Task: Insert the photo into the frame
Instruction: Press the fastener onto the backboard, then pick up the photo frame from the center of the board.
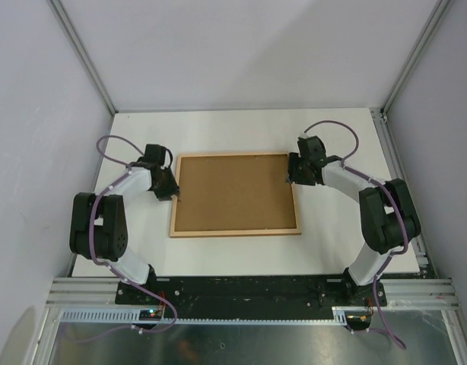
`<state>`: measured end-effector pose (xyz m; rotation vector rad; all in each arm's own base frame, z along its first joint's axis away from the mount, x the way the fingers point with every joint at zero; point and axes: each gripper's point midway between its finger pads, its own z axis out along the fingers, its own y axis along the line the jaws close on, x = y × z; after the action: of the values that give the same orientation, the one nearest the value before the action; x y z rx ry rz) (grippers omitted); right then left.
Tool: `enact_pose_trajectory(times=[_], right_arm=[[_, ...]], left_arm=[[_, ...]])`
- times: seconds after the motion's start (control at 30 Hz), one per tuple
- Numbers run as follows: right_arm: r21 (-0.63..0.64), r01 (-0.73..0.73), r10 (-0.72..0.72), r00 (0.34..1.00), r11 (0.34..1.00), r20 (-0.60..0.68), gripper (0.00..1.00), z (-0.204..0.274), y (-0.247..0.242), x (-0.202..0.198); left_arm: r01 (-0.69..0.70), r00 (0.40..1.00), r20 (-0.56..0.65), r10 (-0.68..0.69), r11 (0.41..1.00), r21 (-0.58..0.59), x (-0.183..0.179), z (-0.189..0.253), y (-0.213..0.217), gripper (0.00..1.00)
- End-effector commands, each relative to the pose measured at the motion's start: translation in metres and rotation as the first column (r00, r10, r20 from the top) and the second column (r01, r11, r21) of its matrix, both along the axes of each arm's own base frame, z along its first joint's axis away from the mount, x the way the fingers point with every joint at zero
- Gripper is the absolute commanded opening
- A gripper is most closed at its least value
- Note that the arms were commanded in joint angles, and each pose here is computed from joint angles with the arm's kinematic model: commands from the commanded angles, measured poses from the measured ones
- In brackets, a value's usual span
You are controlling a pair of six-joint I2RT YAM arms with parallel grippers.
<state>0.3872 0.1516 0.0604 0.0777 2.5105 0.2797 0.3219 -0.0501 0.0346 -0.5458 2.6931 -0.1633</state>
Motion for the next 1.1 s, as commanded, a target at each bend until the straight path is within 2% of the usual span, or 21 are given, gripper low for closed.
enact_pose_trajectory(times=[0.0, 0.1, 0.33, 0.43, 0.57, 0.7, 0.83, 1.0, 1.07], right_arm=[[0.001, 0.036, -0.036, 0.999, 0.999, 0.014, 0.54, 0.009, -0.008, -0.010], [0.002, 0.033, -0.033, 0.999, 0.999, -0.004, 0.50, 0.002, -0.009, -0.019], [0.004, 0.021, -0.021, 0.999, 1.000, -0.039, 0.46, -0.011, -0.008, -0.034], [-0.001, 0.017, -0.017, 0.998, 1.000, -0.057, 0.42, -0.018, -0.008, -0.038], [-0.011, 0.015, -0.016, 0.998, 1.000, -0.063, 0.35, -0.020, -0.008, -0.040], [-0.021, 0.010, -0.011, 0.998, 1.000, -0.065, 0.33, -0.021, -0.007, -0.042], [-0.032, 0.006, -0.008, 0.998, 0.999, -0.070, 0.32, -0.022, -0.007, -0.044], [-0.047, 0.006, -0.010, 0.997, 0.999, -0.077, 0.25, -0.025, -0.008, -0.045], [-0.054, 0.007, -0.011, 0.997, 0.999, -0.081, 0.18, -0.027, -0.009, -0.045]], left_arm=[[0.039, 0.982, 0.187, -0.034, 0.999, -0.021, 0.037, 0.055, -0.008, 0.40], [0.045, 0.977, 0.210, -0.041, 0.999, -0.014, 0.044, 0.062, -0.008, 0.45], [0.090, 0.966, 0.243, -0.086, 0.996, -0.006, 0.047, 0.073, -0.016, 0.48], [0.163, 0.947, 0.280, -0.159, 0.987, 0.009, 0.043, 0.083, -0.035, 0.53], [0.303, 0.889, 0.347, -0.299, 0.952, 0.044, 0.032, 0.101, -0.078, 0.60], [0.432, 0.805, 0.396, -0.442, 0.894, 0.121, 0.018, 0.116, -0.120, 0.68], [0.548, 0.691, 0.443, -0.571, 0.814, 0.193, -0.002, 0.127, -0.161, 0.72], [0.671, 0.489, 0.491, -0.721, 0.671, 0.316, -0.045, 0.136, -0.215, 0.79], [0.705, 0.400, 0.499, -0.769, 0.606, 0.368, -0.064, 0.137, -0.237, 0.83]])
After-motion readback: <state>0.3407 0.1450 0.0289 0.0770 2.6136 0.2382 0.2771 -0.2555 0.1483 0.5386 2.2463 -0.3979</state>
